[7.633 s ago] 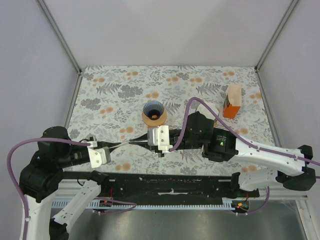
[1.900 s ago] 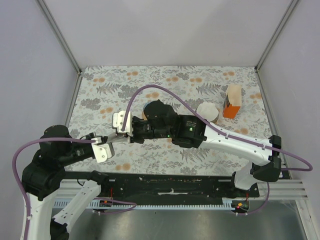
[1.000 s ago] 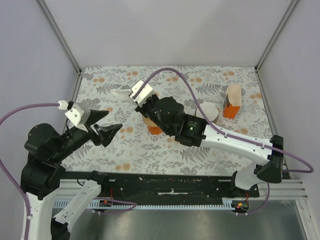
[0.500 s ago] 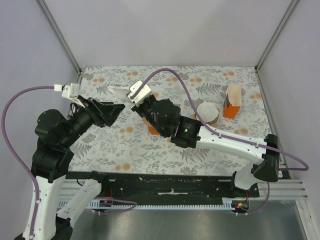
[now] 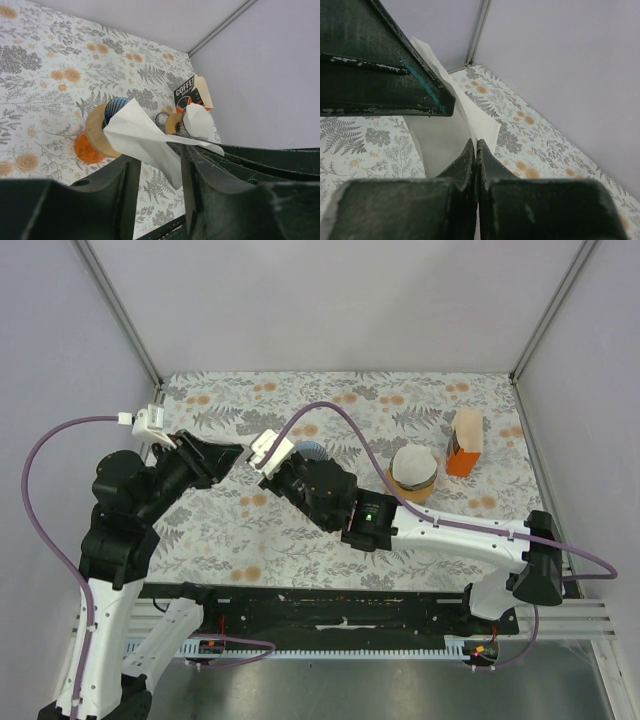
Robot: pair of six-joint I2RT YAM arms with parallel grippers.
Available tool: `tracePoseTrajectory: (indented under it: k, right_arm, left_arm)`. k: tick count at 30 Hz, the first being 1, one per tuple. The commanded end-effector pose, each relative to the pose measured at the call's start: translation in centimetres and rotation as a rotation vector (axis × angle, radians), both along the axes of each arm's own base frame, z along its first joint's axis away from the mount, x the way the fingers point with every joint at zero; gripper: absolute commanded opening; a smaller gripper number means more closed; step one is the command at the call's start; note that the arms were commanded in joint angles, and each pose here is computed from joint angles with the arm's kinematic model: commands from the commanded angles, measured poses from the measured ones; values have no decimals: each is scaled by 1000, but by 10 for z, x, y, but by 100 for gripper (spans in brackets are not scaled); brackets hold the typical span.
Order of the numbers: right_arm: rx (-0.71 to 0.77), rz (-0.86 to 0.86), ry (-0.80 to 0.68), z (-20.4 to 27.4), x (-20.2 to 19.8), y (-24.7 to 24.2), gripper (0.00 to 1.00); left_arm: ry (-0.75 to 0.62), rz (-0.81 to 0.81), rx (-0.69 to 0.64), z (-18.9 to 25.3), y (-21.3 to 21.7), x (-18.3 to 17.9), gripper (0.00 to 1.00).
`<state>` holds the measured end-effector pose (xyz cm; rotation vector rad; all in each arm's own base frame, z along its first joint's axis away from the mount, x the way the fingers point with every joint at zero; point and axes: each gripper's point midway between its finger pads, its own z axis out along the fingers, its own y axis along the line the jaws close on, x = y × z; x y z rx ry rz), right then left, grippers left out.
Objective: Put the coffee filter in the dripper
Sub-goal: Place the coffee filter in the coffee dripper.
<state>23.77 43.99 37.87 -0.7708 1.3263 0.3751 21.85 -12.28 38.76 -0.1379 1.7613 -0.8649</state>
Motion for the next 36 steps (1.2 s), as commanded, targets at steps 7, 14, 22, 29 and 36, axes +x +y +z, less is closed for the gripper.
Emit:
tracePoseTrajectory:
  k: [7, 14, 22, 29, 36]
  right_arm:
    - [117, -12, -81, 44, -6, -26, 0]
    - [43, 48, -112, 44, -9, -11, 1]
    - [-26, 166, -112, 39, -16, 27, 38]
    - [-73, 83, -108, 36, 4, 44, 39]
    - [-102, 57, -105, 27, 9, 44, 19]
  left_arm:
    - [-2, 14, 36, -9, 5, 4, 4]
    - [-94, 31, 205, -4, 18, -1, 2]
    - [-154, -30, 374, -5, 22, -7, 2]
    - [-146, -74, 485, -17, 26, -11, 2]
    - [-112, -60, 554, -29, 34, -4, 2]
